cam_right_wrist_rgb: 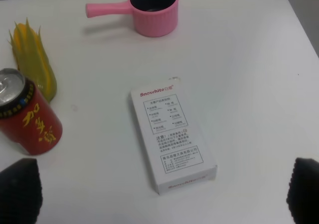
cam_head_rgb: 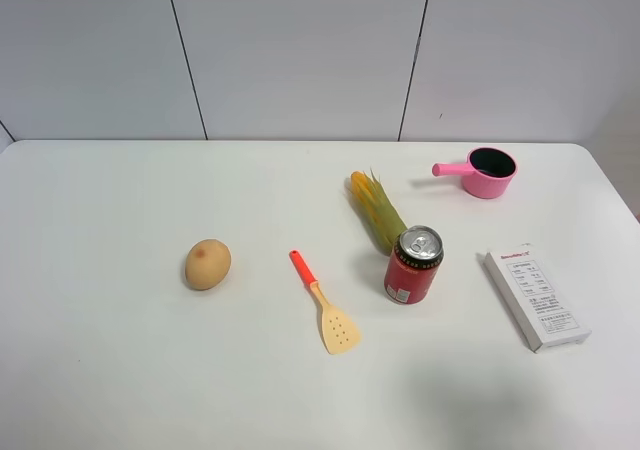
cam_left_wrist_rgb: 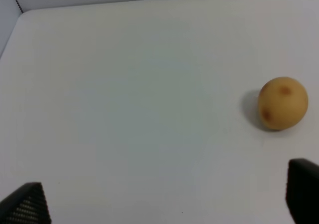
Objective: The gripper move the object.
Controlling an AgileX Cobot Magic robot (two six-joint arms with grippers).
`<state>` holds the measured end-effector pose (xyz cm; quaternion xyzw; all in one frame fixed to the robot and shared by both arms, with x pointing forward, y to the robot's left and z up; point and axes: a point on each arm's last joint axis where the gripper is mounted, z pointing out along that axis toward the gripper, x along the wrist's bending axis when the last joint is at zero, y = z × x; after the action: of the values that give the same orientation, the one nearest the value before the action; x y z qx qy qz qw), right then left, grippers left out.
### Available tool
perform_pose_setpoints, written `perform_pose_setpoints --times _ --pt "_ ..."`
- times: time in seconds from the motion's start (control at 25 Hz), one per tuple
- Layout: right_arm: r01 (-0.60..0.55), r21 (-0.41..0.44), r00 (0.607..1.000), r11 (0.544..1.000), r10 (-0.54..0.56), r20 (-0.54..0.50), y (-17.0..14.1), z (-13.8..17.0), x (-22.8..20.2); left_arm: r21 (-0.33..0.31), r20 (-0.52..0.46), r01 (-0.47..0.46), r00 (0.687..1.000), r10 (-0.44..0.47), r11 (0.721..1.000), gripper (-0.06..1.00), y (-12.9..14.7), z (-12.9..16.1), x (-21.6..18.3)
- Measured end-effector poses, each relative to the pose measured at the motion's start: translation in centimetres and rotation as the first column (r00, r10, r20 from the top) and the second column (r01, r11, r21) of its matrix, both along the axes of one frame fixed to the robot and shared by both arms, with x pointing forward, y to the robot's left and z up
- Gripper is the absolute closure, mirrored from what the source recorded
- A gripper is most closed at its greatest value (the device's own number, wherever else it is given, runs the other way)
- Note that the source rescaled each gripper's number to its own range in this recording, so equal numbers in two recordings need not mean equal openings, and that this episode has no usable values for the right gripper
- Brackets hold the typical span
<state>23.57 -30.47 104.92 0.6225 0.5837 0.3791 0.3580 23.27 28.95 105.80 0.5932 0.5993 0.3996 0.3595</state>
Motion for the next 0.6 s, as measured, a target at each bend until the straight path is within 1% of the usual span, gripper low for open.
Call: perform_pose_setpoints --times 0.6 --pt "0.0 0.0 1.0 1.0 0.0 0.0 0.0 0.0 0.0 0.0 0.0 0.0 1.0 0.0 1.0 0.07 0.0 0.0 0.0"
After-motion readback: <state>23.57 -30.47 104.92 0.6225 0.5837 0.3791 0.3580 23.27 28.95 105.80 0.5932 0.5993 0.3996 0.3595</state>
